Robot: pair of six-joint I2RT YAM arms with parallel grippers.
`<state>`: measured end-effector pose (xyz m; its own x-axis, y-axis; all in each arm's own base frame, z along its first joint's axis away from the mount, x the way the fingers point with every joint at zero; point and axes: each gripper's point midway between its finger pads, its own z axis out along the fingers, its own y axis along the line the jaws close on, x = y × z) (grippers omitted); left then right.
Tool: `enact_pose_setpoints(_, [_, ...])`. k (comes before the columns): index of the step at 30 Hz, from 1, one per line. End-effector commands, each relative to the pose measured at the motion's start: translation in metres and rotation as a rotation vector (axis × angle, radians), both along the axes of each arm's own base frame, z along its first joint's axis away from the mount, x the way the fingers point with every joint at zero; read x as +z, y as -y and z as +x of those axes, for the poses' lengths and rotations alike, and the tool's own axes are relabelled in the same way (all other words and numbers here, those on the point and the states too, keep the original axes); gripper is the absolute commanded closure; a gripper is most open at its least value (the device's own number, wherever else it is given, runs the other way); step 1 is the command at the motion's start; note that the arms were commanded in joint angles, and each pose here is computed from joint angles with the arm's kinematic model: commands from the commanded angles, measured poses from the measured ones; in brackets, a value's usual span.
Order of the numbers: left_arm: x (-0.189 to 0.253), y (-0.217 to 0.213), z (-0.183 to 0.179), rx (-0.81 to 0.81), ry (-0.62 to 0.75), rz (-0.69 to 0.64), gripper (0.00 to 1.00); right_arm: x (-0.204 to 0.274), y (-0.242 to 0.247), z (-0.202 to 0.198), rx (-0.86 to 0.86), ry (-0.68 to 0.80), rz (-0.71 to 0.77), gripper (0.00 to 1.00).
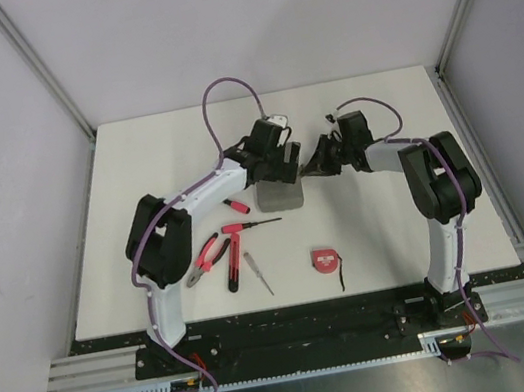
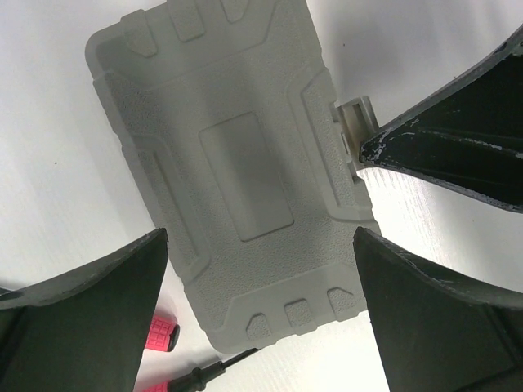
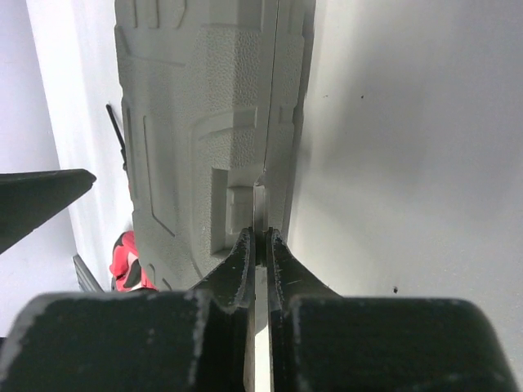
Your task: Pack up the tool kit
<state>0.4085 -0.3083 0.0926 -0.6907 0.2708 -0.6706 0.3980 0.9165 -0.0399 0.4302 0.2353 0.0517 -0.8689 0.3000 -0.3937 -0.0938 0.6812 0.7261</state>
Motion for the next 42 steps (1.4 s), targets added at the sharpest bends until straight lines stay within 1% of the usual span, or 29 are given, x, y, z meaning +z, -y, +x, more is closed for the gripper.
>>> enact_pose_setpoints(1, [0.028, 0.011, 0.006, -0.021, 0.054, -0.046, 0.01, 0.052, -0.009, 0.007, 0.021, 0.104, 0.091, 1.00])
enact_pose_setpoints(6, [0.041, 0.017, 0.003, -0.027, 0.051, -0.094, 0.00, 0.085, -0.007, 0.006, -0.008, 0.140, 0.116, 1.00])
enact_pose_setpoints(11, [0.052, 0.021, 0.002, -0.028, 0.050, -0.126, 0.00, 0.106, -0.005, 0.001, -0.032, 0.165, 0.099, 1.00])
enact_pose_setpoints(20, [0.064, 0.036, -0.004, -0.055, 0.016, -0.204, 0.01, 0.112, -0.004, -0.006, -0.041, 0.175, 0.057, 1.00])
enact_pose_setpoints(23, [0.056, 0.034, -0.005, -0.047, -0.001, -0.198, 0.00, 0.109, -0.003, -0.006, -0.046, 0.168, 0.046, 1.00])
enact_pose_setpoints(27, [0.052, 0.036, -0.008, -0.051, -0.049, -0.239, 0.01, 0.106, 0.000, -0.007, -0.056, 0.159, 0.032, 1.00])
enact_pose_setpoints(31, [0.042, 0.034, -0.007, -0.039, -0.083, -0.250, 0.07, 0.106, 0.003, -0.006, -0.062, 0.154, 0.032, 1.00])
enact_pose_setpoints(34, [0.030, 0.027, -0.007, -0.027, -0.092, -0.220, 0.12, 0.107, 0.005, -0.005, -0.067, 0.155, 0.033, 1.00])
enact_pose_setpoints(37, [0.017, 0.020, -0.008, -0.023, -0.100, -0.182, 0.15, 0.109, 0.006, -0.005, -0.066, 0.159, 0.037, 1.00])
enact_pose_setpoints(39, [0.010, 0.019, -0.009, -0.026, -0.111, -0.172, 0.14, 0.111, 0.006, -0.005, -0.063, 0.162, 0.041, 1.00])
enact_pose_setpoints(42, [0.008, 0.019, -0.010, -0.028, -0.125, -0.179, 0.08, 0.112, 0.005, -0.006, -0.060, 0.162, 0.043, 1.00])
